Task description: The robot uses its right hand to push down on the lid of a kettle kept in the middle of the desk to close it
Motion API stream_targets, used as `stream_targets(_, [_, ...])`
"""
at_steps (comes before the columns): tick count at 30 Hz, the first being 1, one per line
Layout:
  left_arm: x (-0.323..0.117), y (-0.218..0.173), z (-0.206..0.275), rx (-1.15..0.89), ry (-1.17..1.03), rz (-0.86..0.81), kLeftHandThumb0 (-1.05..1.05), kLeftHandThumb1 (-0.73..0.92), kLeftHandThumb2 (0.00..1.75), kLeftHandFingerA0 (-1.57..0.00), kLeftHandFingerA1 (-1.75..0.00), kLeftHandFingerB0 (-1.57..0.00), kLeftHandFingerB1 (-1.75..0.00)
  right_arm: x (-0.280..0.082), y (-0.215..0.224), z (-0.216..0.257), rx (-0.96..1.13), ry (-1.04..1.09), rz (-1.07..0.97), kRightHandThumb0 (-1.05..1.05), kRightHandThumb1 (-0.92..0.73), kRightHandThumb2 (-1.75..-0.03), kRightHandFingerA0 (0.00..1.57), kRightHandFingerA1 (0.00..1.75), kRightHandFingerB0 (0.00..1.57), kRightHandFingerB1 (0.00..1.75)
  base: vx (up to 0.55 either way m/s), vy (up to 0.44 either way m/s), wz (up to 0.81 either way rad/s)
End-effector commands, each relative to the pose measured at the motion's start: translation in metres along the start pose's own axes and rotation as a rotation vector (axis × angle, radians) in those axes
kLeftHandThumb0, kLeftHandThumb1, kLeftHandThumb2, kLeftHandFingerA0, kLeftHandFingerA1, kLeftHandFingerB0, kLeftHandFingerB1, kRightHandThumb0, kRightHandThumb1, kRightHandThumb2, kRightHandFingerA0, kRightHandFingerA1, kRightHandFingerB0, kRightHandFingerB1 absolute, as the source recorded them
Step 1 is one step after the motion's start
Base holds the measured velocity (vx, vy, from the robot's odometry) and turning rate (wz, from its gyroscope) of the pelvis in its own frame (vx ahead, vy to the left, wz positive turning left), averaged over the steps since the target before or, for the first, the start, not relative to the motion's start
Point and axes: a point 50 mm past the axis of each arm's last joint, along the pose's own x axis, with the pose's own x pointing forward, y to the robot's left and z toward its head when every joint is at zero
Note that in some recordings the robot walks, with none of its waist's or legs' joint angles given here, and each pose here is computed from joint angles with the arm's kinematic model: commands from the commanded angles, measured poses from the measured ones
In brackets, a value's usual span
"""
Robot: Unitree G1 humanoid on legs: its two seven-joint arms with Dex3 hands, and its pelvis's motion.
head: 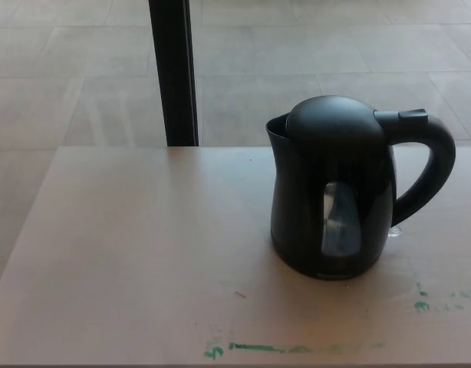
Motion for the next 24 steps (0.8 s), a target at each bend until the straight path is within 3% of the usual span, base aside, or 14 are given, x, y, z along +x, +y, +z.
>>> stream_targets(1, [0.0005,-0.0004,0.0038,-0.014,-0.016,0.002,-0.87,0.92,0.7,-0.49,-0.47,-0.36,-0.39,0.0023,-0.0034,0.0049,0.021,-0.018,-0.012,-0.79,-0.69,-0.61,0.82,0.89,0.64,0.76,0.0,0.0,0.0])
stream_targets(4, [0.0009,-0.0007,0.0043,0.01,-0.011,0.007,-0.86,0.92,0.69,-0.49,-0.45,-0.37,-0.39,0.0005,-0.0041,0.0039,0.021,-0.017,-0.013,-0.77,-0.7,-0.61,0.81,0.89,0.63,0.76,0.0,0.0,0.0])
stream_targets(5, [0.001,-0.0004,0.005,0.03,-0.011,0.014,-0.85,0.74,1.11,-0.44,-0.57,-0.35,-0.52,0.0005,-0.0036,0.0035,0.033,-0.015,-0.025,-0.78,-0.68,-0.62,0.81,0.89,0.63,0.76,0.0,0.0,0.0])
stream_targets(6, [0.001,-0.0004,0.0054,0.02,-0.011,0.013,-0.84,0.72,1.08,-0.45,-0.58,-0.35,-0.52,0.0004,-0.0033,0.0032,0.034,-0.01,-0.025,-0.75,-0.7,-0.61,0.82,0.9,0.63,0.76,0.0,0.0,0.0])
stream_targets(7, [0.0011,-0.0004,0.0054,0.007,-0.008,0.013,-0.86,0.92,0.69,-0.49,-0.45,-0.37,-0.39,0.0,-0.0036,0.0029,0.002,-0.015,-0.013,-0.76,-0.71,-0.61,0.79,0.87,0.63,0.75,0.0,0.0,0.0])
stream_targets(18, [0.001,-0.0006,0.0039,0.002,-0.005,0.012,-0.88,0.92,0.68,-0.52,-0.46,-0.4,-0.39,0.0005,-0.0004,0.0075,0.018,-0.021,0.0,-0.79,-0.7,-0.61,0.82,0.89,0.62,0.75,0.0,0.0,0.0])
stream_targets(19, [0.0012,-0.0007,0.0034,-0.004,-0.007,0.017,-0.87,0.71,1.1,-0.45,-0.58,-0.35,-0.52,0.0009,-0.0005,0.0078,0.004,-0.024,0.004,-0.78,-0.69,-0.61,0.82,0.87,0.63,0.74,0.0,0.0,0.0])
stream_targets(20, [0.0009,-0.0006,0.0029,-0.006,-0.011,0.014,-0.87,0.71,1.1,-0.45,-0.58,-0.35,-0.52,0.0014,-0.0011,0.0077,-0.003,-0.019,0.006,-0.78,-0.69,-0.61,0.82,0.87,0.63,0.74,0.0,0.0,0.0])
stream_targets(21, [0.0009,-0.0005,0.0028,-0.014,-0.008,0.015,-0.89,0.9,0.68,-0.54,-0.48,-0.41,-0.4,0.0015,-0.0014,0.0075,-0.003,-0.019,0.007,-0.78,-0.69,-0.61,0.82,0.86,0.63,0.74,0.0,0.0,0.0])
stream_targets(22, [0.0009,-0.0003,0.0028,-0.026,-0.003,0.015,-0.89,0.9,0.68,-0.54,-0.48,-0.41,-0.4,0.0017,-0.0017,0.0071,-0.003,-0.018,0.008,-0.78,-0.69,-0.61,0.82,0.86,0.63,0.74,0.0,0.0,0.0])
stream_targets(23, [0.001,-0.0004,0.0025,-0.05,0.001,0.013,-0.86,0.71,1.09,-0.45,-0.57,-0.34,-0.51,0.0031,-0.0017,0.0061,0.007,-0.01,-0.004,-0.78,-0.68,-0.61,0.83,0.86,0.63,0.73,0.0,0.0,0.0])
stream_targets(24, [0.0008,-0.0008,0.0028,-0.017,-0.006,0.006,-0.85,0.73,1.11,-0.46,-0.58,-0.34,-0.52,0.0026,-0.0014,0.0063,0.009,-0.015,0.003,-0.78,-0.69,-0.61,0.82,0.87,0.62,0.73,0.0,0.0,0.0])
